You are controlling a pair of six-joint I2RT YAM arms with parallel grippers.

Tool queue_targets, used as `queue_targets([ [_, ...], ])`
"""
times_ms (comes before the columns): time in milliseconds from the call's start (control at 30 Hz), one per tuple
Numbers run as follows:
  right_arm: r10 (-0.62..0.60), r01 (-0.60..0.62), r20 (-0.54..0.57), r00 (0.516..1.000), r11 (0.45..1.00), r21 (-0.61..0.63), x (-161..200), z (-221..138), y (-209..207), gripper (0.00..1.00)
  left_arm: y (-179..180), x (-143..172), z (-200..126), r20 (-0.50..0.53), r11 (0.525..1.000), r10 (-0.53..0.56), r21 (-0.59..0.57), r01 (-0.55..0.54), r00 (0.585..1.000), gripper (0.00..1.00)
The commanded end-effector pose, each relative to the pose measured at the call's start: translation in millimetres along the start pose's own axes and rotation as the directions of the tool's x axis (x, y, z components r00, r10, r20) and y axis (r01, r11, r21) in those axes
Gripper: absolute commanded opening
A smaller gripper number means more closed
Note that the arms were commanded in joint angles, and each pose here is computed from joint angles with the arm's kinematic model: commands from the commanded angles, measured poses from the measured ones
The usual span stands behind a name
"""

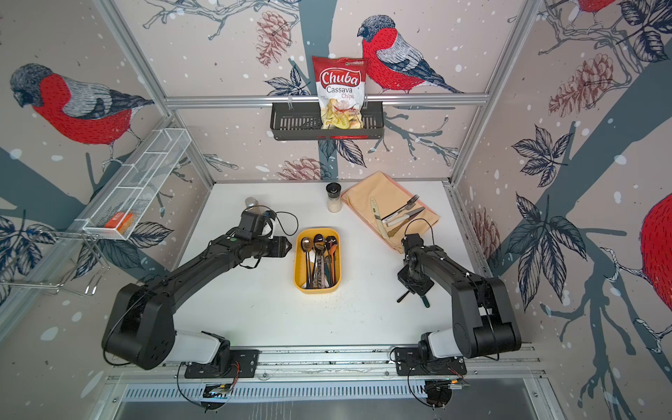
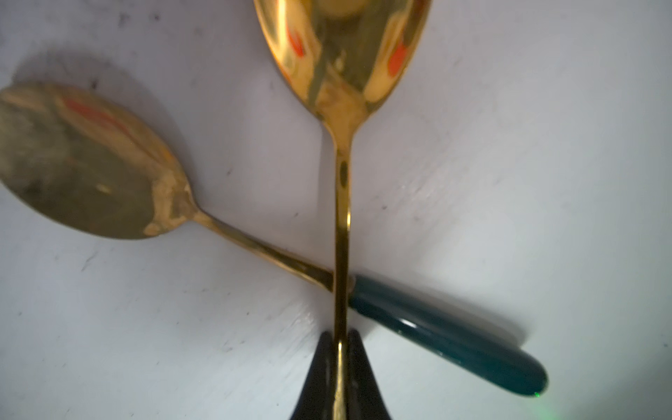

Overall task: Put the spoon into the storage box
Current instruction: Pick up the spoon from the center of the board.

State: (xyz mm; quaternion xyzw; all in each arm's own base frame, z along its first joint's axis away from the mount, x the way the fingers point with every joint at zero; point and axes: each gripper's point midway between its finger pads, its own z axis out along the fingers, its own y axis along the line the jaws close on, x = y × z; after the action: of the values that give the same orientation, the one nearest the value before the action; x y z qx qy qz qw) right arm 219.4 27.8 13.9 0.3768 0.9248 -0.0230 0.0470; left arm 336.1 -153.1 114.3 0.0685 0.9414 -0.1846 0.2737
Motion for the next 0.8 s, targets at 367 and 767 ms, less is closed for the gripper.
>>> queue_targets([
  [367,-0.075,0.065,0.146,0.986,0.996,0.068,-29,-53,8,0.06,4,-5,-4,0.007,1.0,-0.021,0.007,0.021,1.0,0.64],
  [767,-0.519,0.514,0.193,0.833,0.854,0.08,7,-107,135,0.04,25,-4,-7,0.002,0.991,-0.135,0.016,0.135,0.991,0.64],
])
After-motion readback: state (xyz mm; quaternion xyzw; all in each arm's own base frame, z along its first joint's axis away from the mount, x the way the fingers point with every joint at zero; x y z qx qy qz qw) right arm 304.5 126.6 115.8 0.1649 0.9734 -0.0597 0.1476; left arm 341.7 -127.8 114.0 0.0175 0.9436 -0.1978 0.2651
